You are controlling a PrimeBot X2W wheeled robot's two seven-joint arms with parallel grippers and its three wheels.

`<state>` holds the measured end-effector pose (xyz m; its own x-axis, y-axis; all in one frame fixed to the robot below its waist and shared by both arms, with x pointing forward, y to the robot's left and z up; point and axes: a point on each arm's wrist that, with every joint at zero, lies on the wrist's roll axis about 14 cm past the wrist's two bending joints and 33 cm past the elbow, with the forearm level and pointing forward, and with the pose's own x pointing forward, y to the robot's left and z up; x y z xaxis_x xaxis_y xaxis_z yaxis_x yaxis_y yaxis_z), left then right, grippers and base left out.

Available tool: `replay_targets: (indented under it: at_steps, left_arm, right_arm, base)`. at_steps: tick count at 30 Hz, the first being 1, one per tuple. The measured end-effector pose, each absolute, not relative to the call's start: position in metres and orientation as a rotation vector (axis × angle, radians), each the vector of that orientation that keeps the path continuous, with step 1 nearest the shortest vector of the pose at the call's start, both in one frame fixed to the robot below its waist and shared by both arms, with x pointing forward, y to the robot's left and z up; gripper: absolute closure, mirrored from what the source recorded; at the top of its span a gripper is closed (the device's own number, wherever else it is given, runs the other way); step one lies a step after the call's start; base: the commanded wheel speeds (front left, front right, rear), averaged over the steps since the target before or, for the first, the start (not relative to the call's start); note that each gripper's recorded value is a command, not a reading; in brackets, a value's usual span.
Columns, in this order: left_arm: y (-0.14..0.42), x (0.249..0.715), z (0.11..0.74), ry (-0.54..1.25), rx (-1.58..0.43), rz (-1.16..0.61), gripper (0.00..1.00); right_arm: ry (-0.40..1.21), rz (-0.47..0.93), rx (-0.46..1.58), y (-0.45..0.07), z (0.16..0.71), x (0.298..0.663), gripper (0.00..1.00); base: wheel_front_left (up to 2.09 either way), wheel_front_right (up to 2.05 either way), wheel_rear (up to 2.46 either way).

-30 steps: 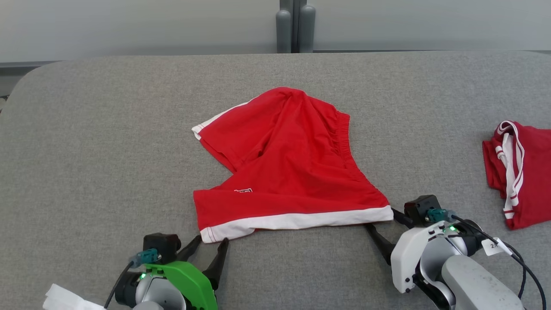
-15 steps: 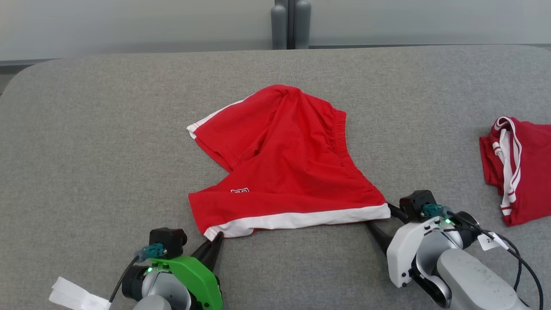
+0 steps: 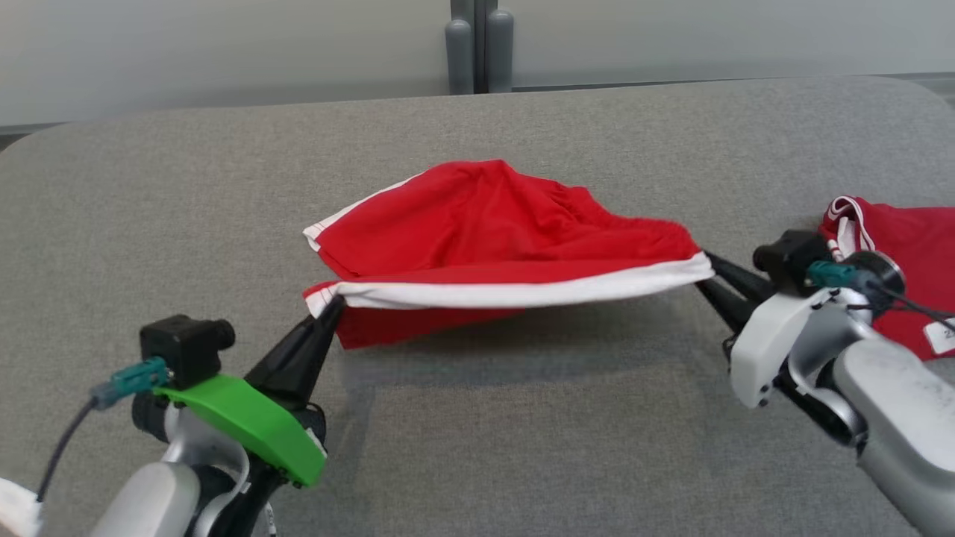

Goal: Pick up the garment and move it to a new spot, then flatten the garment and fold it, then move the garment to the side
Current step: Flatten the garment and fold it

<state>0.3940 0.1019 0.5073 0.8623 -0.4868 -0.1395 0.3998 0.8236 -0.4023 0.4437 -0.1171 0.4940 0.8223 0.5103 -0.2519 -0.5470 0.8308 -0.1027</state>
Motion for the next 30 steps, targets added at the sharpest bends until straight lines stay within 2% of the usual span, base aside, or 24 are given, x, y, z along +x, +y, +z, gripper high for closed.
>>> replay_targets:
  at_steps: [7,14,17,21,27,30]
  left_arm:
    - [0.095,0.391,0.602,0.066,-0.338,-0.569,1.00]
    - [0.080,0.395,0.628,0.046,-0.329,-0.634,1.00]
    - [0.077,0.413,0.635,0.048,-0.301,-0.658,1.00]
    - [0.079,0.462,0.642,0.068,-0.264,-0.650,1.00]
    - [0.081,0.559,0.663,0.005,-0.219,-0.582,1.00]
    - [0.091,0.607,0.669,-0.048,-0.210,-0.509,1.00]
  right_arm:
    - [0.058,0.544,-0.261,-0.143,0.582,0.445,1.00]
    - [0.004,0.544,-0.312,-0.146,0.619,0.443,1.00]
    - [-0.008,0.542,-0.363,-0.147,0.633,0.453,1.00]
    - [-0.044,0.544,-0.379,-0.144,0.659,0.485,1.00]
    - [-0.016,0.487,-0.326,-0.141,0.670,0.572,1.00]
    - [-0.113,0.462,-0.297,-0.127,0.689,0.615,1.00]
  base:
    - [0.00,0.00,0.00]
    - [0.00,0.00,0.00]
    - [0.00,0.00,0.00]
    - [0.00,0.00,0.00]
    - [0.00,0.00,0.00]
    - [0.00,0.00,0.00]
